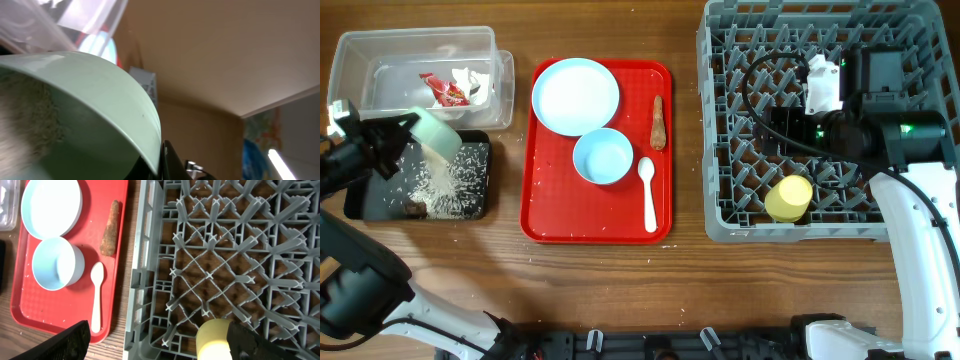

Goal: Sort waste into correct bins and load items into the dishwasher rack
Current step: 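Tip the rice out of the green bowl onto the black tray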

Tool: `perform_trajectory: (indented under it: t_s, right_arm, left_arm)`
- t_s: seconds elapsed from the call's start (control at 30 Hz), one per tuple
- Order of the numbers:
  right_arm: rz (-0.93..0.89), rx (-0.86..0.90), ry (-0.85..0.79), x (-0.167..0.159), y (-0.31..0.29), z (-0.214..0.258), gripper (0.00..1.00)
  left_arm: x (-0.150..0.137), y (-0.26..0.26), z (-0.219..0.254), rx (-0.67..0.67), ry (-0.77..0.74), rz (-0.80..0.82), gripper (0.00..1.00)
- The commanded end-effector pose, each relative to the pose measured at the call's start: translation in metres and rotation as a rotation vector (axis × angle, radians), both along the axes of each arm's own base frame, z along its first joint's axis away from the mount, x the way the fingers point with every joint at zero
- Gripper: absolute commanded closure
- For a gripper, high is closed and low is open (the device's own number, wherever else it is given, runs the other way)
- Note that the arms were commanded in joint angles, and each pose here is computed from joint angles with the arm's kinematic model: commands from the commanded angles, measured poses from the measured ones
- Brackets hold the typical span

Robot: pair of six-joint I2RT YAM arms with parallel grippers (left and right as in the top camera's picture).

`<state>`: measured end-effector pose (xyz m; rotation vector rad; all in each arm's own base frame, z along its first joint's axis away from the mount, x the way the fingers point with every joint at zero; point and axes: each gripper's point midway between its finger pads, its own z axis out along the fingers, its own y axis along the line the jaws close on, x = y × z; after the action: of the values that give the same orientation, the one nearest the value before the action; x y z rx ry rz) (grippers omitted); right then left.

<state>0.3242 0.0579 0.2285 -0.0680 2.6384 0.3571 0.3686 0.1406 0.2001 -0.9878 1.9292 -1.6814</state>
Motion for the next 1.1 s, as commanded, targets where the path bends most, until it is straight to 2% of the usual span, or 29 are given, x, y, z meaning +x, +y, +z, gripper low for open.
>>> perform_trajectory:
  t_s: [0.0,0.03,0.13,0.33,0.47,0.5,0.53,0.57,0.67,0.77,0.83,0.97,1.07]
  right_arm:
    - [0.007,-0.016,0.017,-0.001,-0.001,-0.007,0.11]
    - [0.007,-0.016,0.018,-0.001,-0.001,-0.007,0.11]
    - [0.007,-0.016,0.017,-0.001,-0.001,-0.007,0.11]
    - [0.007,-0.016,0.018,-0.001,-0.001,-0.007,0.11]
    - [0.006,-0.016,0.022,-0.002,-0.001,-0.007,0.11]
    - [0.007,-0.016,0.022,-0.002,-0.001,-0.007,0.11]
    - [0.006,-0.016,0.025,-0.002,-0.001,-0.008,0.11]
    - [0.007,-0.016,0.025,-0.002,-0.001,-0.008,0.11]
    - [0.007,-0.016,0.018,-0.001,-0.001,-0.007,0.11]
    - [0.007,-0.016,0.020,-0.001,-0.001,-0.007,0.11]
    - [0.006,-0.016,0.020,-0.001,-0.001,-0.007,0.11]
    - [0.007,-0.016,0.019,-0.001,-0.001,-0.007,0.11]
    - [0.007,-0.016,0.011,0.001,-0.001,-0.006,0.11]
  left_arm:
    - [0.004,0.005,0.031,-0.139,-0.106,0.026,0.96]
    - [0.004,0.005,0.037,-0.164,-0.130,0.028,0.96]
    - [0.000,0.001,0.038,-0.272,-0.024,0.043,0.96]
    - [-0.001,0.000,0.037,-0.295,0.002,0.047,0.96]
    - [-0.003,0.008,0.032,-0.251,-0.001,0.062,0.96]
    - [-0.003,0.016,0.026,-0.197,-0.007,0.073,0.96]
    - [-0.007,0.027,0.012,-0.151,0.055,0.102,0.96]
    - [-0.014,0.031,0.010,-0.180,0.100,0.123,0.96]
    - [-0.018,0.034,0.010,-0.179,0.100,0.134,0.96]
    - [-0.017,0.022,0.007,-0.140,0.103,0.097,0.96]
    - [-0.019,0.014,-0.007,-0.076,0.167,0.066,0.96]
    - [-0.022,0.001,-0.003,-0.062,0.170,0.030,0.96]
    - [-0.031,-0.037,0.013,0.081,0.157,-0.083,0.96]
